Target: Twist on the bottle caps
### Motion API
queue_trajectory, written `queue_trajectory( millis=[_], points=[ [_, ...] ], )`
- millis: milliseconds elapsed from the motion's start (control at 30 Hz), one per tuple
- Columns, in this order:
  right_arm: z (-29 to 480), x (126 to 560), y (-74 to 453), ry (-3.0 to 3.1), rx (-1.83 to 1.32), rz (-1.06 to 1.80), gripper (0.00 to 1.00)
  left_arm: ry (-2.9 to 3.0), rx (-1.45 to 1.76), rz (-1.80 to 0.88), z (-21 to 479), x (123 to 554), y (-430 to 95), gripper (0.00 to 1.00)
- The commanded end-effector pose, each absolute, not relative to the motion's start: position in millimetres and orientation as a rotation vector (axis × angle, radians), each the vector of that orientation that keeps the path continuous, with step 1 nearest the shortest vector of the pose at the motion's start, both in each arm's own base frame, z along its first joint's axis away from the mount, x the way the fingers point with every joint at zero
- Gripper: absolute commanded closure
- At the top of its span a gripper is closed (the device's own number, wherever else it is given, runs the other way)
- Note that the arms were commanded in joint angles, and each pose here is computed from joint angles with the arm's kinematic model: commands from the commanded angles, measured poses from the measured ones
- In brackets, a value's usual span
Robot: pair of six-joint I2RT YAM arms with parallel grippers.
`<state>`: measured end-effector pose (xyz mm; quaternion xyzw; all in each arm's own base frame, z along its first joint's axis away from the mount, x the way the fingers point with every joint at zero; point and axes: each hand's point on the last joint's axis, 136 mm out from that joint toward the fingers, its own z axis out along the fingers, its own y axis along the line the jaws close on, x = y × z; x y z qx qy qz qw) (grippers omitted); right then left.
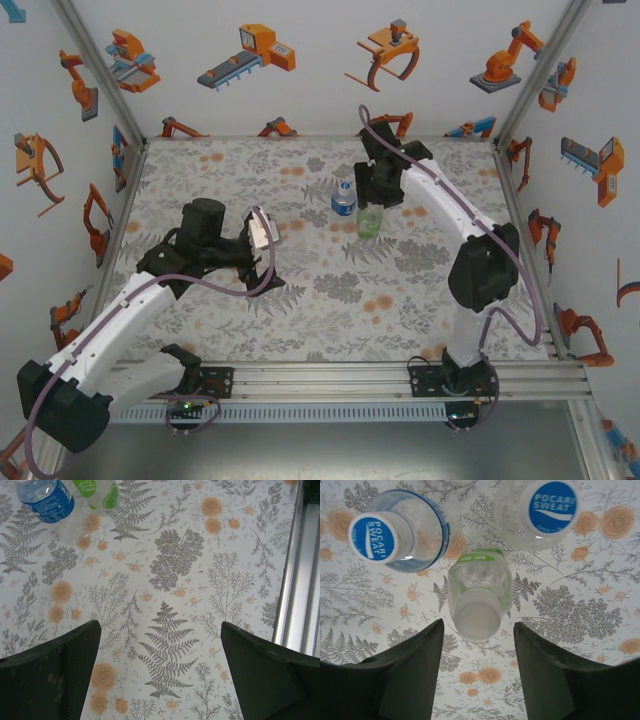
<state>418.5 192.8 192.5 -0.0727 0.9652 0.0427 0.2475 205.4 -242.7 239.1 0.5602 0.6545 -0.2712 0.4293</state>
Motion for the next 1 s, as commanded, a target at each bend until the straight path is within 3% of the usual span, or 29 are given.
queue_trajectory(
  millis=[0, 133, 200, 433, 667, 867, 967],
  points=[
    [253, 412, 173, 2.494, -0.156, 0.085, 0.39, 1.696, 1.259, -0.599, 242, 227, -231, 0.03],
    [261, 408, 142, 2.45, -0.099, 0.018, 0.19, 1.808, 1.092, -0.497, 245, 254, -213, 0.03],
    [257, 406, 126, 2.443, -0.06, -0.002, 0.01, 1.856, 1.013, -0.434, 246, 266, -202, 0.03],
    [222, 402, 69, 2.386, 0.026, -0.11, 0.01, 1.979, 0.616, -0.163, 219, 317, -148, 0.03],
    [155, 395, 13, 2.28, 0.048, -0.302, 0.01, 1.981, 0.377, 0.057, 169, 336, -89, 0.03],
    [101, 388, -15, 2.19, 0.083, -0.31, 0.01, 1.968, 0.255, 0.088, 124, 341, -54, 0.03],
    [97, 388, -21, 2.125, 0.07, -0.326, 0.01, 1.949, 0.211, 0.055, 115, 347, -44, 0.03]
  ],
)
